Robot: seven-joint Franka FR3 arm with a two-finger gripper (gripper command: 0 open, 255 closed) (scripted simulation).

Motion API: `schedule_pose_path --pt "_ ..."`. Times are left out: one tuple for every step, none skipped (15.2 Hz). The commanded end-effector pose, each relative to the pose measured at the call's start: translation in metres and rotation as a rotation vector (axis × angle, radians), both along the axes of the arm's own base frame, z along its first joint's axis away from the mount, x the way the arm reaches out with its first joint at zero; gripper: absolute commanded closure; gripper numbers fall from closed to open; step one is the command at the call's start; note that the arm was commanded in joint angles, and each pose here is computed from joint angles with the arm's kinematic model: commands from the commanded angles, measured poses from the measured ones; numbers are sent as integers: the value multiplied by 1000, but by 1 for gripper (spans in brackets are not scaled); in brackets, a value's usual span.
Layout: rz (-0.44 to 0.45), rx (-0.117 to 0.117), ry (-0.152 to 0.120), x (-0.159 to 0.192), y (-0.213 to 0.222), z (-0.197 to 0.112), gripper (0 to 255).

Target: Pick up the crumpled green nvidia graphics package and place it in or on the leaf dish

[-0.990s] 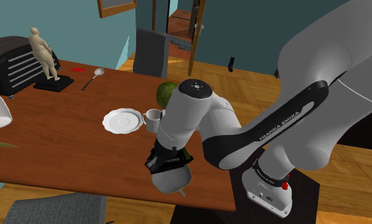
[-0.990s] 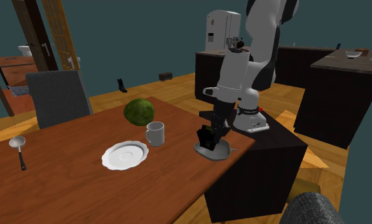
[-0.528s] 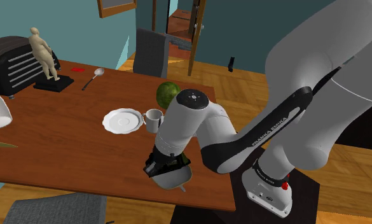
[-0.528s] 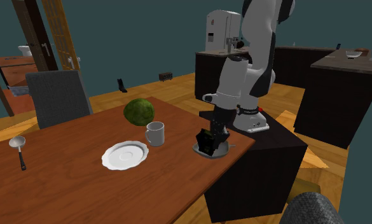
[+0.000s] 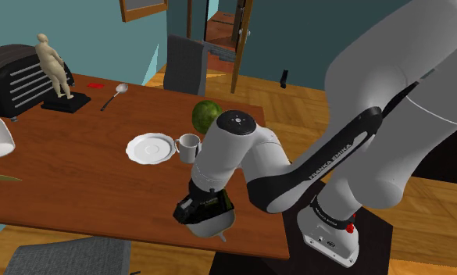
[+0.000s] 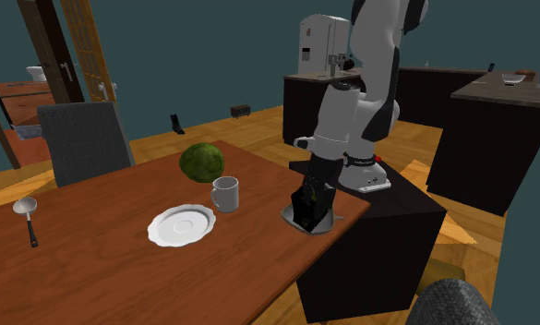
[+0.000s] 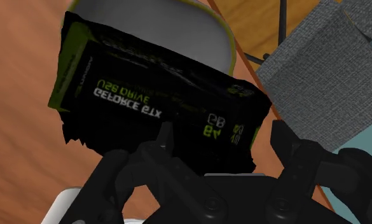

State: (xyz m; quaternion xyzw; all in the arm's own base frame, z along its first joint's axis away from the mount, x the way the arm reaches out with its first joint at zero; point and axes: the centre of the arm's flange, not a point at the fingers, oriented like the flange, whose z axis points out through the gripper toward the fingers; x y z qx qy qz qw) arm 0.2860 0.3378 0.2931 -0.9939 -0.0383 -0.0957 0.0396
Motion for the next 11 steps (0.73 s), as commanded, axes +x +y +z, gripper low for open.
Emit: schedule_pose_path --pt "-1 -1 1 0 0 -1 0" --pt "-1 -1 1 0 0 -1 0" --pt "-1 -1 1 -1 -1 -1 0" --pt "-1 -1 1 -3 -2 12 0" --pt "-1 -1 1 -5 -3 25 0" --pt "-1 -1 1 -8 -4 38 0" --pt "-1 -1 1 -10 -5 48 0" --pt "-1 -1 1 -10 -5 48 0" --pt "-1 -1 1 -10 -5 48 0" --pt "-1 -1 1 -10 -5 48 0" --pt "-1 -1 1 -10 -5 48 0"
